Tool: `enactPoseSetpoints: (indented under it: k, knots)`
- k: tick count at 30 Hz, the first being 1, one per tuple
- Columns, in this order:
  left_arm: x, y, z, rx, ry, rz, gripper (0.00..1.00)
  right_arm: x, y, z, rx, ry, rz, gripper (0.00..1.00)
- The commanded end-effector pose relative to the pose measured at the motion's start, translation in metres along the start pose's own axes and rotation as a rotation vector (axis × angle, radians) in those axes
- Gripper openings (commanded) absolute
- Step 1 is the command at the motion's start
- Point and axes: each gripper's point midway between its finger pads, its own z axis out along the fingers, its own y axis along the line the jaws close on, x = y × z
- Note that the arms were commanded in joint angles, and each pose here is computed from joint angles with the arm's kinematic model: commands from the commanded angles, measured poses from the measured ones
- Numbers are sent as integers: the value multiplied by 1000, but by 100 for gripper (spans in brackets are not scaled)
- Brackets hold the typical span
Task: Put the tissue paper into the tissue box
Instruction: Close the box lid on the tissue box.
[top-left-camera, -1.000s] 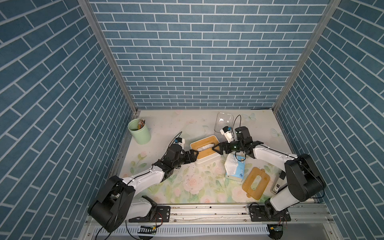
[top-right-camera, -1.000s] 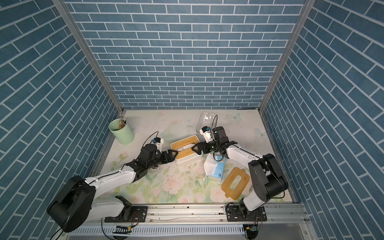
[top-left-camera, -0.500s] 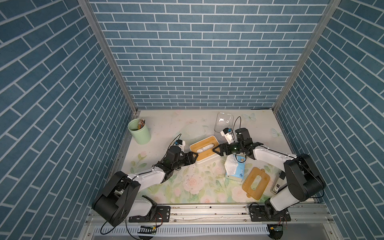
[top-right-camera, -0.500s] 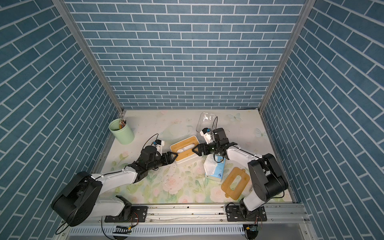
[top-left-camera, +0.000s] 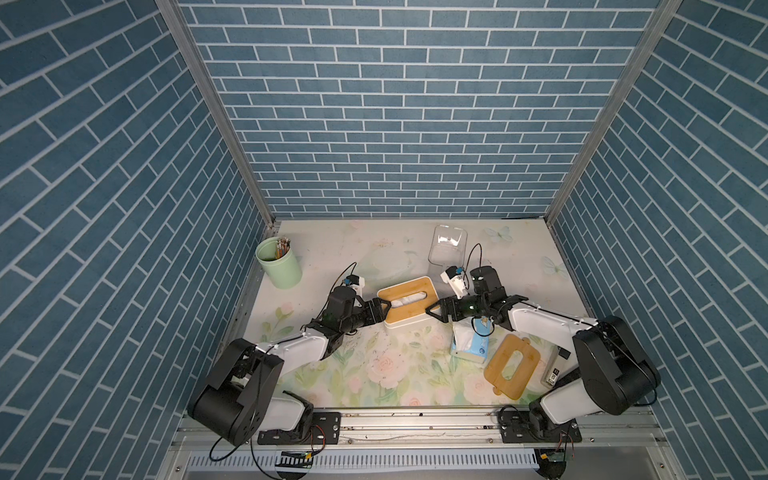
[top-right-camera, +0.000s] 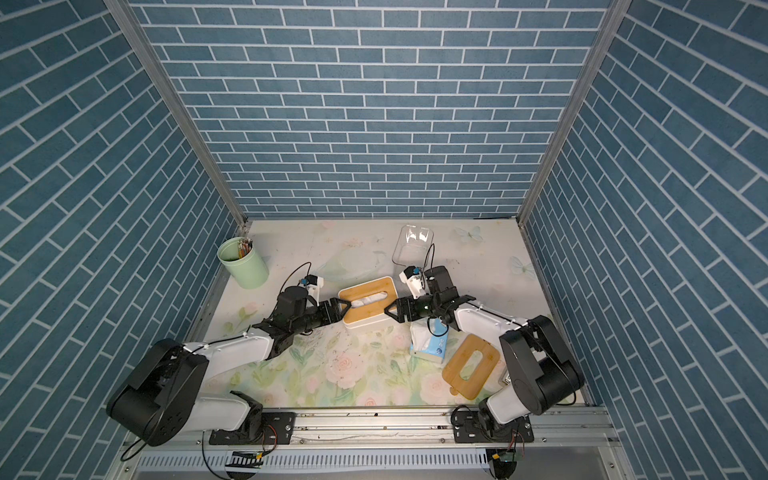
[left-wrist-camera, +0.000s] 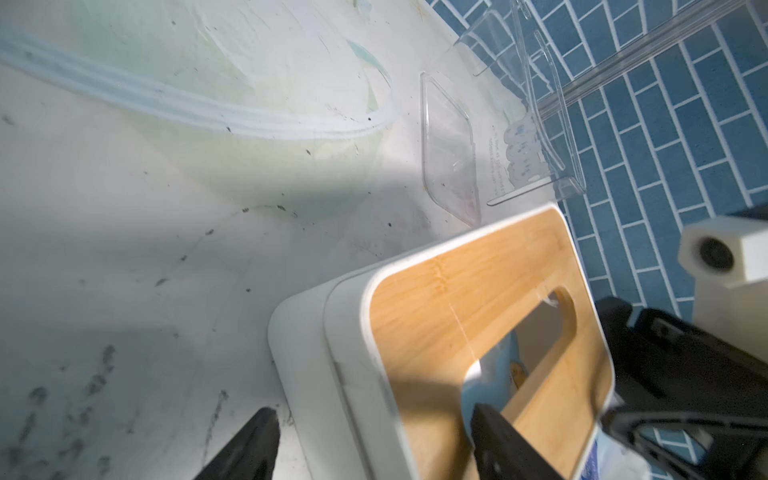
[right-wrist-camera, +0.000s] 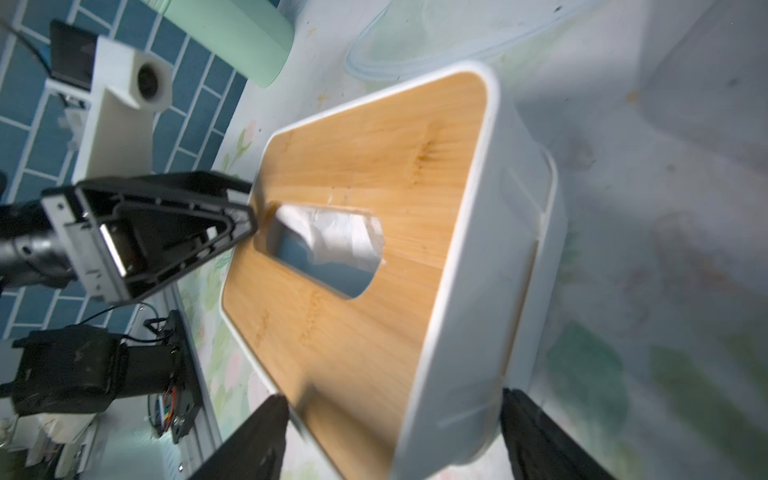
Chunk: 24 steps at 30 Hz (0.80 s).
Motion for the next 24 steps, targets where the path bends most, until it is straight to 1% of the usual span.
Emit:
enactPoseSetpoints:
  k: [1,3,4,5,7,8,11,15,24]
  knots:
    - [-13,1,0,-6,-8,32,79,0,30,-7,-111,-26,3,82]
    - [-17,5,-1,-16,-14,32,81,0,27,-9,-89,-31,4,83]
    - [-18,8,-1,-23,-14,33,81,-1,19,-10,-45,-34,3,84]
    - [-28,1,-1,-13,-35,43,82,-4,13,-12,-2,-37,3,85]
    - [-30,-1,-2,-13,-37,54,83,-13,-2,-14,89,-53,8,87]
    - [-30,-2,-1,-8,-33,56,84,-17,-4,-14,107,-62,6,87]
    - [-25,-6,0,18,-3,63,85,-26,1,-9,94,-75,20,87]
    - [-17,-10,0,30,26,79,86,-29,4,-4,91,-80,24,85]
    - [-7,-17,5,46,54,84,87,-24,16,11,25,-57,47,77]
